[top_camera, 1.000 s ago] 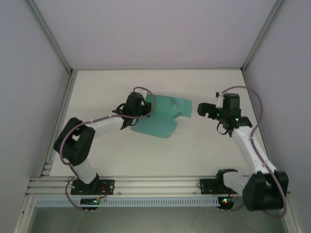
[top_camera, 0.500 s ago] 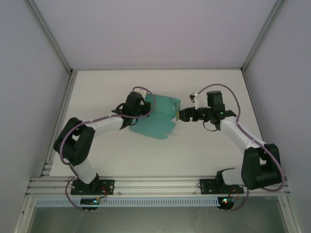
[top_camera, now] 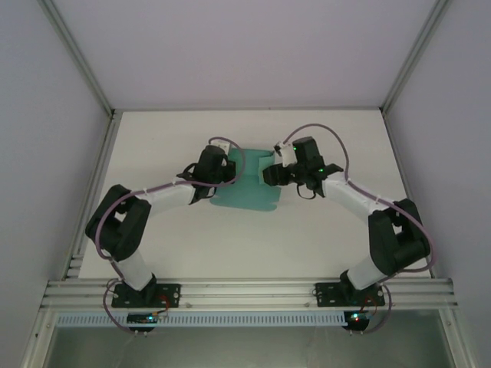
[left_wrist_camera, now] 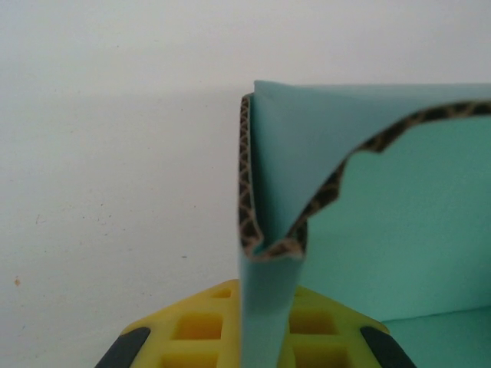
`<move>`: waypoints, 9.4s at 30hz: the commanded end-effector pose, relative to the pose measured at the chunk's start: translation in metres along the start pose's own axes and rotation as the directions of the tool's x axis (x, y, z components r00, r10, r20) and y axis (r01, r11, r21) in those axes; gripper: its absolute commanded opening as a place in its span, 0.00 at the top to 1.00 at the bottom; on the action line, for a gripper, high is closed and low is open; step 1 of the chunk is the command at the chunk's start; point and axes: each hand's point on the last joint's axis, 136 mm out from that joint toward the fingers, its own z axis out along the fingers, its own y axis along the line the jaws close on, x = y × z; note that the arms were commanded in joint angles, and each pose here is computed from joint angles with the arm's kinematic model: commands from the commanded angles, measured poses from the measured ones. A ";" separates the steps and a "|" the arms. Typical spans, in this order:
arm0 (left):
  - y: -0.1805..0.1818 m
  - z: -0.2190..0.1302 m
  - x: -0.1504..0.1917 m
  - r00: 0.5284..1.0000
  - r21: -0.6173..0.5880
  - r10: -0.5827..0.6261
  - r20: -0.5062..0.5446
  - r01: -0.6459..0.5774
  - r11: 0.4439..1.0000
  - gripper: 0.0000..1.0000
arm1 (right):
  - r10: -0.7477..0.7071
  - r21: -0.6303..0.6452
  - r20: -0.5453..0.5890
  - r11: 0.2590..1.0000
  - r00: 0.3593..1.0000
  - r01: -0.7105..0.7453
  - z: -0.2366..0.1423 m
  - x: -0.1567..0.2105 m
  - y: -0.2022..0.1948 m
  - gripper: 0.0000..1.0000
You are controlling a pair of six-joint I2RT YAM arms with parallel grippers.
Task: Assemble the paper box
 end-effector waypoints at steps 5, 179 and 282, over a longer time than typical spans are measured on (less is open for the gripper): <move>-0.023 0.004 0.003 0.999 0.062 0.053 0.001 -0.053 0.997 1.00 | -0.001 0.232 0.075 0.973 0.997 -0.016 0.023 -0.009 -0.033 0.40; -0.037 0.062 0.076 0.972 0.215 0.199 0.128 -0.223 0.951 0.86 | -0.130 -0.047 -0.127 0.991 0.983 0.125 0.066 -0.006 0.004 0.84; 0.058 0.021 -0.007 0.993 -0.454 -0.051 0.110 0.095 0.886 0.93 | -0.121 0.645 0.259 0.760 0.958 -0.079 -0.028 -0.036 -0.045 1.00</move>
